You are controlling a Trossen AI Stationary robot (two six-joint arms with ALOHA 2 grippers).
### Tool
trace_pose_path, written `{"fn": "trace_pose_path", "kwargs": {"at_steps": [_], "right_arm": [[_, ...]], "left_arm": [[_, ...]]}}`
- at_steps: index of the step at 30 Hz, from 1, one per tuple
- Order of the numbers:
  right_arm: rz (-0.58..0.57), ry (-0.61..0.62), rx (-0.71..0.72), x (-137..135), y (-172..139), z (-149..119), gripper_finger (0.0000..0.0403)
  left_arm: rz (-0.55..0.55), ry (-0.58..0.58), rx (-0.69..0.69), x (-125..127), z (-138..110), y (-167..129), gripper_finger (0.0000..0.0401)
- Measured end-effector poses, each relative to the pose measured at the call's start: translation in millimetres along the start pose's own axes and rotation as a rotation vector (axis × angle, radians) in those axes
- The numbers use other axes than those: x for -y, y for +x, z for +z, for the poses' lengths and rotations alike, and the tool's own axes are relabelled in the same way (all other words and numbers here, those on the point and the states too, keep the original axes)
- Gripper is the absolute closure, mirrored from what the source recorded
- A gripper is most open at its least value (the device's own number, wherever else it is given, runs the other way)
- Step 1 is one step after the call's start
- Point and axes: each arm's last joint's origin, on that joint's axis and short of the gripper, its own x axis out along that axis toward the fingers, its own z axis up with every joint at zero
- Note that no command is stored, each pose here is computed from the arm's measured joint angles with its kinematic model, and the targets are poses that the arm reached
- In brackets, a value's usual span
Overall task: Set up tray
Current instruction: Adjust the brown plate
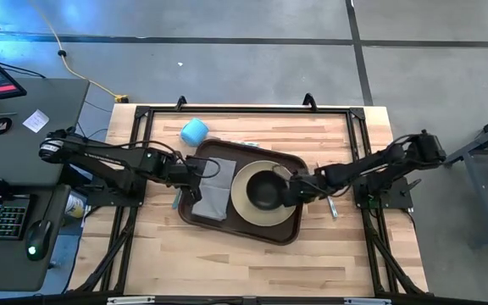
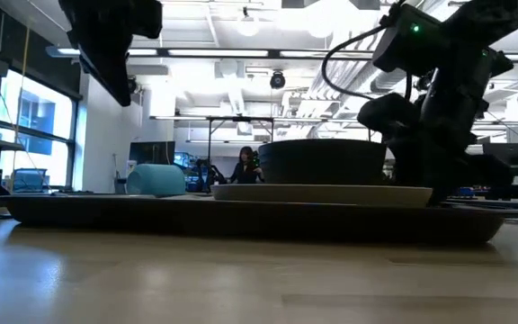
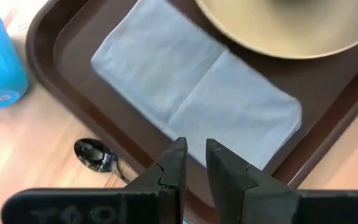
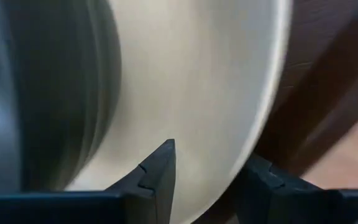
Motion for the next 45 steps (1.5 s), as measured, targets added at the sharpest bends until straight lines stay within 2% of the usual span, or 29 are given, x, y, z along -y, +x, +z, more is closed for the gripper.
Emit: {"fn": "trace_pose_path", "kwargs": {"at_steps": [9, 15, 28, 33, 40, 45], "right_arm": [[0.015, -0.090, -0.112, -8.8, -0.6, -26.3, 0.0345], [0.033, -0.098, -0.113, -14.0, -2.7, -31.7, 0.0381], [-0.041, -0.019, -0.121, -6.3, -2.8, -22.3, 0.0379], [-0.059, -0.015, -0.139, -4.1, -3.9, -22.1, 0.0360], [-0.062, -0.016, -0.142, -2.2, -12.9, -22.3, 0.0295], [-0.018, -0.019, -0.117, -3.1, -29.0, -21.6, 0.0249]], "left_arm": [[0.003, -0.018, -0.004, -0.4, -0.5, -0.1, 0.0307], [0.007, -0.018, -0.001, -0.5, -0.4, -0.1, 0.0307], [-0.001, -0.019, -0.008, -0.3, -0.6, -0.1, 0.0307], [-0.004, -0.019, -0.011, -0.2, -0.8, -0.1, 0.0307], [-0.012, -0.020, -0.019, 0.0, -1.1, 0.0, 0.0307], [-0.007, -0.018, -0.026, -0.4, -1.6, 0.1, 0.0307]]}}
